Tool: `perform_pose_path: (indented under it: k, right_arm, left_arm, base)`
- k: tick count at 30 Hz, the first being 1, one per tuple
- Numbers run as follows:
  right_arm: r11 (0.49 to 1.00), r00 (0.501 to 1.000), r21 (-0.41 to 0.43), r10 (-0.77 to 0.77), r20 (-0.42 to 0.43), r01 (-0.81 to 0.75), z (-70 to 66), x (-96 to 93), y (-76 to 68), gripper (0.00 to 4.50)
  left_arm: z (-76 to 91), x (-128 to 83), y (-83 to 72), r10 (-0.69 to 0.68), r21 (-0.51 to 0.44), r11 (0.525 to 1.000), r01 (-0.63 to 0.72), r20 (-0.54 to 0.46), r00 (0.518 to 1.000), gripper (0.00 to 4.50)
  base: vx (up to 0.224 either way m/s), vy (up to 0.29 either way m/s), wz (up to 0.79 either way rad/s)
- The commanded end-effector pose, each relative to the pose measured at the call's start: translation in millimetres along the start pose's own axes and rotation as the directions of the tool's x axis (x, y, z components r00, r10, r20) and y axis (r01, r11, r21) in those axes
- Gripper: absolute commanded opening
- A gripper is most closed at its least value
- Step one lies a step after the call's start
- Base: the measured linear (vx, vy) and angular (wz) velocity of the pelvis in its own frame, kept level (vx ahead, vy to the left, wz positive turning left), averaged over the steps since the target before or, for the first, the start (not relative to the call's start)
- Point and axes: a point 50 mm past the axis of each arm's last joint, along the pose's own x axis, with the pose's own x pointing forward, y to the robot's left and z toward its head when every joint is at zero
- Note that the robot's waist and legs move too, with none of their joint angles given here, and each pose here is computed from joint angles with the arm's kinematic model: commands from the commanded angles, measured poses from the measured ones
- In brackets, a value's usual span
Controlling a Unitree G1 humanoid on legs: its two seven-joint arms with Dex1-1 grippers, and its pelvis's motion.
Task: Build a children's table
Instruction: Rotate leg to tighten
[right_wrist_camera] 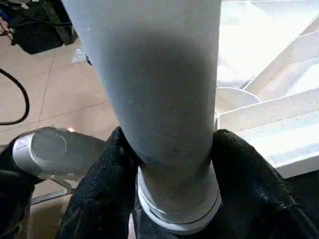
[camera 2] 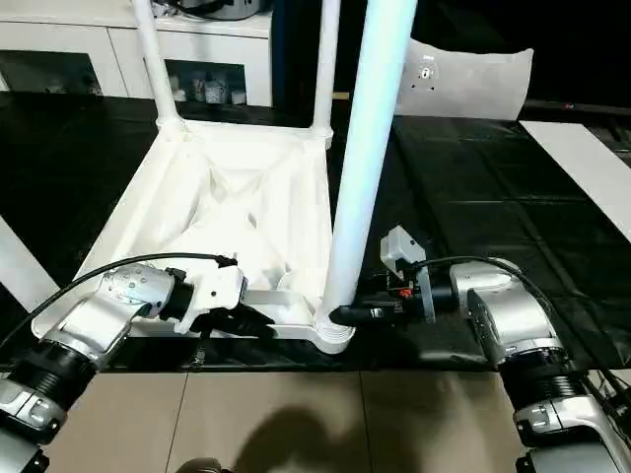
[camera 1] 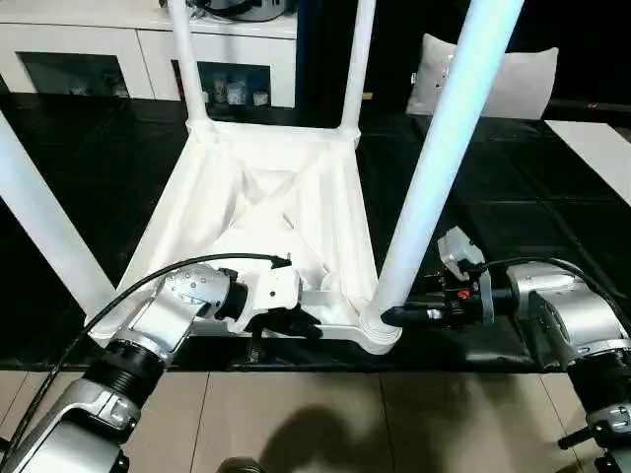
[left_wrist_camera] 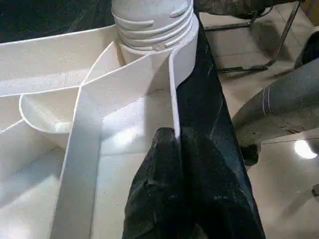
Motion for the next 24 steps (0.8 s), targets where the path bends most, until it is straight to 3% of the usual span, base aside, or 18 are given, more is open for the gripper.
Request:
perform_pose_path:
  k: [1, 4, 9, 12, 16, 18, 19, 22, 23, 24]
  right_arm:
    - [1.000, 0.999, 0.002, 0.025, 0.021, -0.025, 2.1, 1.5, 1.2, 2.02]
    - [0.999, 0.995, 0.042, 0.021, 0.097, -0.025, 2.0, 4.6, 5.8, 1.95]
    - [0.996, 0.990, 0.075, -0.053, 0.130, 0.044, 1.3, 13.0, 7.4, 1.93]
    - [0.967, 0.967, 0.132, -0.232, 0.107, 0.218, -2.8, 27.8, 2.9, 1.93]
    - [0.856, 0.869, 0.236, -0.489, 0.081, 0.460, -0.3, 39.8, -14.2, 1.93]
    - [0.706, 0.737, 0.298, -0.676, 0.012, 0.642, 1.4, 49.6, -28.0, 1.93]
    - [0.663, 0.698, 0.304, -0.716, -0.008, 0.684, 1.7, 52.5, -30.8, 1.93]
    - [0.617, 0.654, 0.335, -0.757, 0.005, 0.712, 4.6, 58.5, -33.0, 1.93]
    - [0.615, 0.650, 0.340, -0.760, 0.015, 0.712, 5.8, 60.5, -32.5, 2.46]
    - [0.615, 0.648, 0.336, -0.762, 0.019, 0.714, 6.3, 61.2, -32.2, 2.59]
  left_arm:
    - [0.2, 12, -8.4, -0.076, 0.022, 0.997, 0.076, -0.019, 0.997, 0.00]
    - [3.0, 12, -6.6, -0.039, -0.053, 0.998, 0.040, 0.030, 0.999, 0.00]
    - [5.9, 15, -1.2, 0.043, -0.117, 0.993, -0.036, 0.053, 0.998, 0.00]
    - [11.0, 21, 7.1, 0.168, -0.198, 0.969, -0.151, 0.071, 0.983, 0.00]
    - [16.9, 31, 14.2, 0.277, -0.278, 0.927, -0.253, 0.048, 0.960, 0.00]
    - [24.4, 41, 23.6, 0.387, -0.348, 0.868, -0.355, 0.024, 0.922, 0.00]
    - [27.3, 44, 27.2, 0.428, -0.366, 0.844, -0.393, 0.016, 0.904, 0.00]
    - [34.7, 52, 33.1, 0.495, -0.401, 0.798, -0.449, 0.012, 0.869, 0.00]
    - [37.1, 54, 33.8, 0.504, -0.406, 0.792, -0.455, 0.014, 0.864, 0.00]
    - [38.0, 55, 33.9, 0.505, -0.406, 0.792, -0.456, 0.015, 0.863, 0.00]
  base:
    - [0.000, 0.000, 0.00]
    - [0.000, 0.000, 0.00]
    - [0.000, 0.000, 0.00]
    - [0.000, 0.000, 0.00]
    - [0.000, 0.000, 0.00]
    - [0.000, 0.000, 0.00]
    - [0.000, 0.000, 0.00]
    - [0.000, 0.000, 0.00]
    - [0.000, 0.000, 0.00]
    - [0.000, 0.000, 0.00]
